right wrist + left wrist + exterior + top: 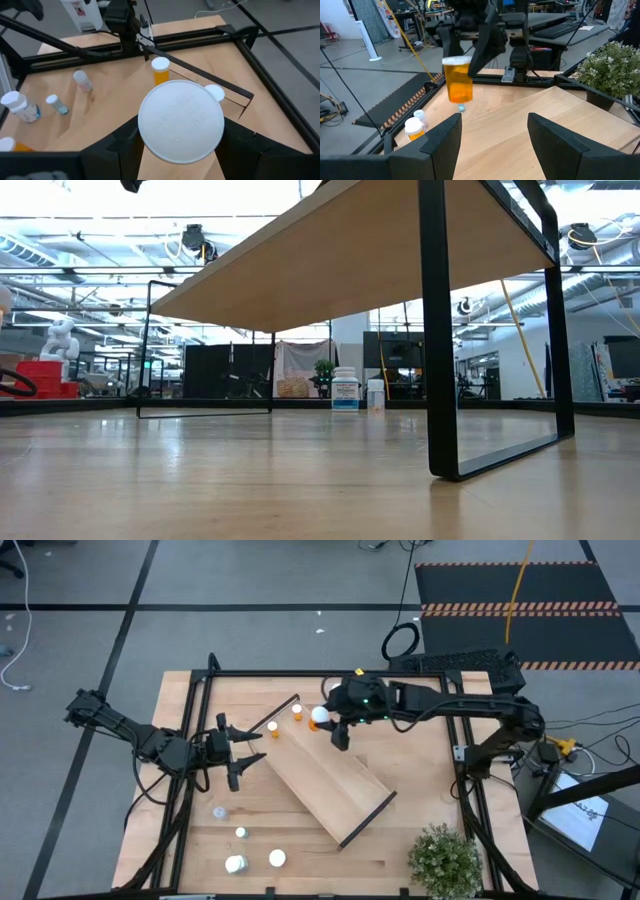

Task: Pick and place medicine bottles onto shelf by color
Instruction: Put the top large orange pill bottle on the shelf

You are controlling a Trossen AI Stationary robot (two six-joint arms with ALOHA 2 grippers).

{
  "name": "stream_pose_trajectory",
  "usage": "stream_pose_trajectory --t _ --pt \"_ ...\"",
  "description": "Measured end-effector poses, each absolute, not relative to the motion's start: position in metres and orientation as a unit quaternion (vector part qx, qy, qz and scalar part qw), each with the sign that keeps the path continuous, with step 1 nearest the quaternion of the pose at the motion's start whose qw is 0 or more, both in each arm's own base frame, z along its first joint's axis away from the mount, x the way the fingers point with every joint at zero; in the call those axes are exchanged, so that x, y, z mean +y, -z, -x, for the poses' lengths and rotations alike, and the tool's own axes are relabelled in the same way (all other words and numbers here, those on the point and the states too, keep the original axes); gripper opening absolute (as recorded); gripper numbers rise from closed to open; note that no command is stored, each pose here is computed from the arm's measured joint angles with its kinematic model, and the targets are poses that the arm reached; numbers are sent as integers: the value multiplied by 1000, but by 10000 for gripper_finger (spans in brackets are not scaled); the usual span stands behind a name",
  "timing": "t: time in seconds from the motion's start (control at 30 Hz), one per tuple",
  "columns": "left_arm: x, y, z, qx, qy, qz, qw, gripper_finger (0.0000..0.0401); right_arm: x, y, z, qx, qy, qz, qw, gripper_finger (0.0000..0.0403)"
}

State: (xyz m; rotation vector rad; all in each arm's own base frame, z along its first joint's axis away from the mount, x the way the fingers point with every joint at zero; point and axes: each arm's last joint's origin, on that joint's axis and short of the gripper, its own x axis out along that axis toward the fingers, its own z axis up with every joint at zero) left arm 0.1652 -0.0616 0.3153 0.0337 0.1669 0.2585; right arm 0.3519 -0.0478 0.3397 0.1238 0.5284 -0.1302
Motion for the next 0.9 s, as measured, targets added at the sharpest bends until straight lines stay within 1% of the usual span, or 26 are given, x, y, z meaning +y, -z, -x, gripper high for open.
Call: stream_pose_trajectory --t 0.2,0.33,0.43,0.63,0.9 --pt "-62 -315 -165 84 -129 -18 988 230 -49 -320 -366 288 69 -63 953 203" --pt "-62 -315 -165 84 -129 -18 988 230 -47 -307 -374 303 93 -43 947 203" --pt "-62 -315 -165 84 -129 -18 988 230 -45 -300 -378 315 93 -40 944 203" --pt "-62 -315 -165 83 -129 -18 988 230 -46 -293 -378 338 96 -46 935 203" --pt "-62 -315 -165 83 -129 -17 988 230 -46 -292 -377 345 95 -53 932 203"
